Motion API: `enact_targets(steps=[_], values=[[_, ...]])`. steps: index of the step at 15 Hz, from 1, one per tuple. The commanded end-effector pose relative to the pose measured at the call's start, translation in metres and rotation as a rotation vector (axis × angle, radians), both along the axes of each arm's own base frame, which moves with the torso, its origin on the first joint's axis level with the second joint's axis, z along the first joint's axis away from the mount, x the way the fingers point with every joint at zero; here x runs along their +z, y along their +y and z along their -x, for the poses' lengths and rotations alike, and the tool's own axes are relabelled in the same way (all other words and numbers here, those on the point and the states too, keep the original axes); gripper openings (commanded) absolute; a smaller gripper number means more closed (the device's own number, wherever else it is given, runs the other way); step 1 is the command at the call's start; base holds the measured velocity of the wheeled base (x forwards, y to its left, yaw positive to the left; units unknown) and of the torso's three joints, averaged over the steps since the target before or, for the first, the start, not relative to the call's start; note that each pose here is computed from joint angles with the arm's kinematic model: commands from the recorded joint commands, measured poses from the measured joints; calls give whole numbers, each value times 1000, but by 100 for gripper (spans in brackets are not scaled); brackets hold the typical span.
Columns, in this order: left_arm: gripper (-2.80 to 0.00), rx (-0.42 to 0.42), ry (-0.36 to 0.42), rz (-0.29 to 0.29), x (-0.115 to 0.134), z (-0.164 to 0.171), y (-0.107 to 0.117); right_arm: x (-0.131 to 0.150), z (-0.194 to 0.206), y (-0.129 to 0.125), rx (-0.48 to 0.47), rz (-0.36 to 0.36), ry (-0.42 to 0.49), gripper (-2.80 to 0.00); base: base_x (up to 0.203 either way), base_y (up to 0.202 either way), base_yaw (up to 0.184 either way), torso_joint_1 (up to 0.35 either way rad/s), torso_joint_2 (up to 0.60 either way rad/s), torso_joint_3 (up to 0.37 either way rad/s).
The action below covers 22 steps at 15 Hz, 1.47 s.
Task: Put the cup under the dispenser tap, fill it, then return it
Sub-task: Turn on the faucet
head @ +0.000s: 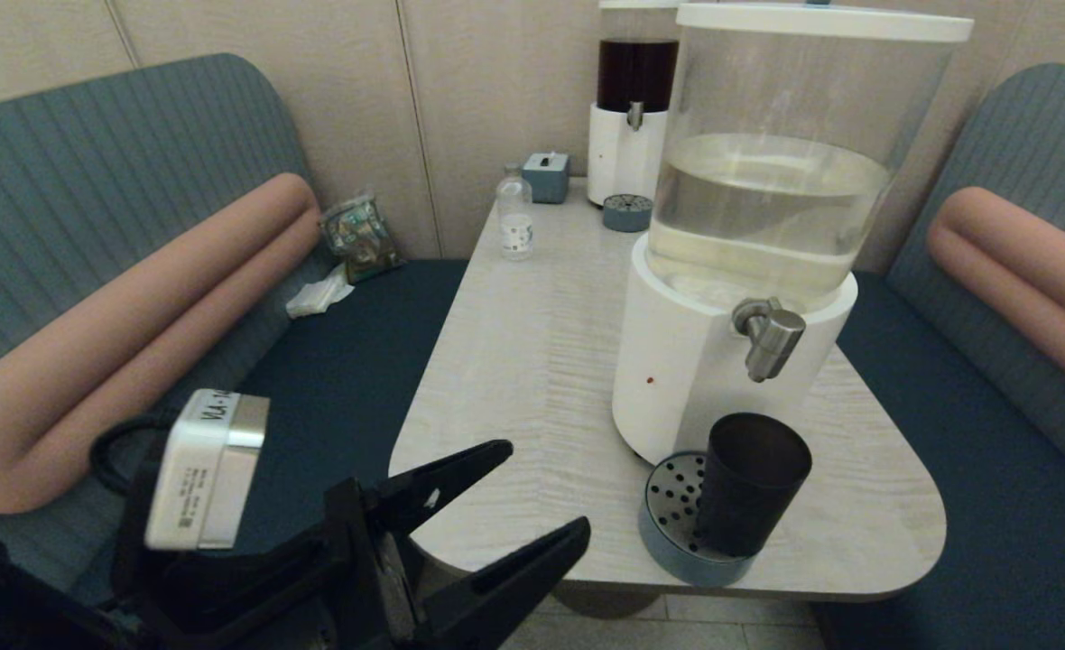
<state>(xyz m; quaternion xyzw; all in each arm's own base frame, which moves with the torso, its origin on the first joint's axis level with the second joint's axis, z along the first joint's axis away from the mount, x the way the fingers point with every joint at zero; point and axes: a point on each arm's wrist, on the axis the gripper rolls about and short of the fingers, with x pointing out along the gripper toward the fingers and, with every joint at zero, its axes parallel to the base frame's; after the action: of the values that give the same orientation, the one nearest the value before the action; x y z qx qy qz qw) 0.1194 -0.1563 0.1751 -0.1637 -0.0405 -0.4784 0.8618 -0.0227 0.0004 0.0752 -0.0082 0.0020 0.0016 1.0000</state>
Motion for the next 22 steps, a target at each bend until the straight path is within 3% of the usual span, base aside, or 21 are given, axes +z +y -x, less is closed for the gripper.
enact_targets(steps=[1, 6, 18, 22], values=[[-280, 31, -36, 69, 13, 7, 16, 0, 0, 0, 0, 0, 1, -280, 0, 0, 0, 0, 0, 0], [-280, 139, -85, 124, 22, 13, 48, 0, 0, 0, 0, 0, 2, -280, 0, 0, 0, 0, 0, 0], [-280, 237, -121, 154, 29, 10, 64, 0, 0, 0, 0, 0, 2, -280, 0, 0, 0, 0, 0, 0], [-280, 473, -206, 201, 40, 11, 101, 0, 0, 0, 1, 0, 2, -280, 0, 0, 0, 0, 0, 0]])
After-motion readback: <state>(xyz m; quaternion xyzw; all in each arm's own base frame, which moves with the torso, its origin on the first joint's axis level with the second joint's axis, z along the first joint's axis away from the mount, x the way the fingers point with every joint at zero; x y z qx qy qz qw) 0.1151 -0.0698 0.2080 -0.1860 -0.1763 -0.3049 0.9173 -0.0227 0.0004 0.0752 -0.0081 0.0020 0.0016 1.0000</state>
